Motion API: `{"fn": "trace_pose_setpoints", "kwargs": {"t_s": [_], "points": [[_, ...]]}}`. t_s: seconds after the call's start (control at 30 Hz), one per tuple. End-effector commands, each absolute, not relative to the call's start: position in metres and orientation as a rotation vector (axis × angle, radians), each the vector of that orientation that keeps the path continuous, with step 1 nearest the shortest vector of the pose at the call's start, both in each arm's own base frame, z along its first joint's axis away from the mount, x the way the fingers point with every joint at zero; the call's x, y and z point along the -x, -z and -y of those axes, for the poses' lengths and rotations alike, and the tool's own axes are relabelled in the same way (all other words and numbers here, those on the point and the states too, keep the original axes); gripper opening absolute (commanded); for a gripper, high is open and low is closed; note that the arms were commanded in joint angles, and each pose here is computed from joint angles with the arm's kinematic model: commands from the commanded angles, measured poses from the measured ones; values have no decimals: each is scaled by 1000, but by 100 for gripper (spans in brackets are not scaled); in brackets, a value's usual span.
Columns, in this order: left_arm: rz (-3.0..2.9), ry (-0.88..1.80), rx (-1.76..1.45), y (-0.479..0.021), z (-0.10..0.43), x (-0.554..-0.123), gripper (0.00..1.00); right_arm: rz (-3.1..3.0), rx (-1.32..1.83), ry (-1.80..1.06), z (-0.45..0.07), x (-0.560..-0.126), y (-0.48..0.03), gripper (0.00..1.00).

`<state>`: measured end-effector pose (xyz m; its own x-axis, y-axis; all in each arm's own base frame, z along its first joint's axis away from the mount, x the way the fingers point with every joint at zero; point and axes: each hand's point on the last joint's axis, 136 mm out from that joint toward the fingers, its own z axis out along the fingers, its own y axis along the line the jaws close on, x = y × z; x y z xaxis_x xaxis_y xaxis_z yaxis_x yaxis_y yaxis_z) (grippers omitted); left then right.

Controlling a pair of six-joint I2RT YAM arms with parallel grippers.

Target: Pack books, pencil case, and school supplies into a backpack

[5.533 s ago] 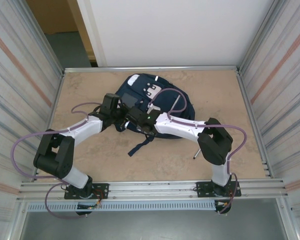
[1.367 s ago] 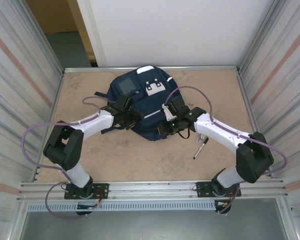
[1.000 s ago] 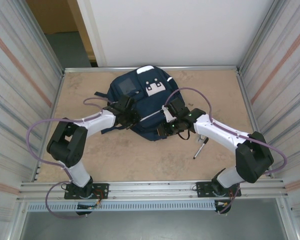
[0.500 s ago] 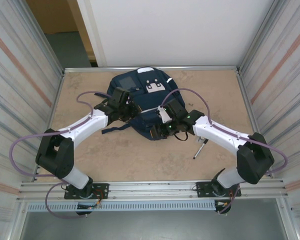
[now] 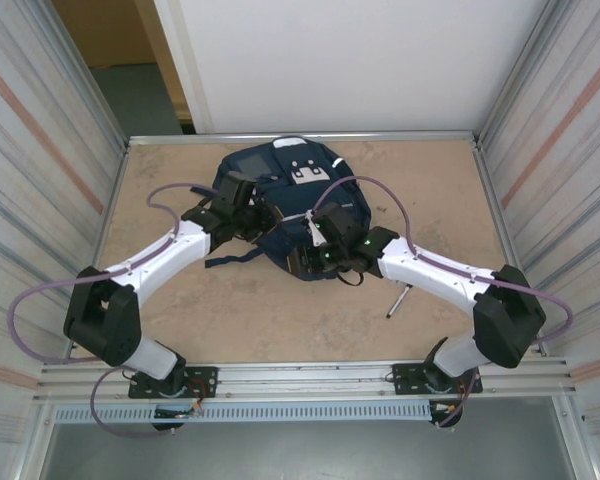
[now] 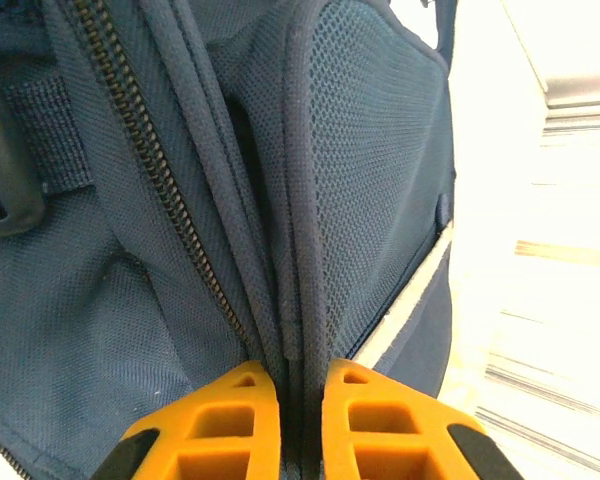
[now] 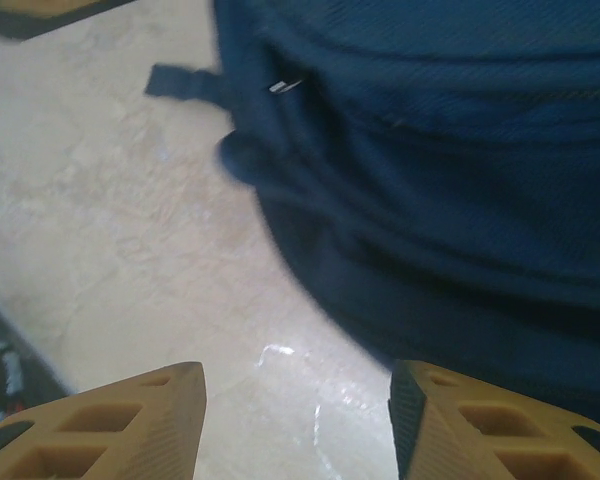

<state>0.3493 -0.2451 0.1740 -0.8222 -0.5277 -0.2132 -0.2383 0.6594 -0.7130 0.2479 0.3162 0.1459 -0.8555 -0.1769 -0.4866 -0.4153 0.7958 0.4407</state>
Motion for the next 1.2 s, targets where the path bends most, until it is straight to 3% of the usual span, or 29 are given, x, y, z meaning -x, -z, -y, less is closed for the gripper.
{"fn": "trace_pose_setpoints", "kwargs": {"t_s": [0.0, 0.23, 0.43, 0.57, 1.17], "points": [[-2358, 1105, 549, -218, 253, -350, 0, -2488, 376, -645, -320, -265, -164, 51], [-2364, 1133, 572, -213, 255, -348, 0, -2427, 562, -346, -319, -270, -179, 48], [-2375, 1180, 559, -214, 261, -346, 0, -2584, 36, -315, -296, -267, -201, 47], [-2371, 1194, 540, -217, 263, -344, 0, -2554, -272, -448, -301, -255, -199, 48], [-2358, 1281, 537, -221, 272, -330, 0, -2575, -598, -543, -332, -268, -155, 48]]}}
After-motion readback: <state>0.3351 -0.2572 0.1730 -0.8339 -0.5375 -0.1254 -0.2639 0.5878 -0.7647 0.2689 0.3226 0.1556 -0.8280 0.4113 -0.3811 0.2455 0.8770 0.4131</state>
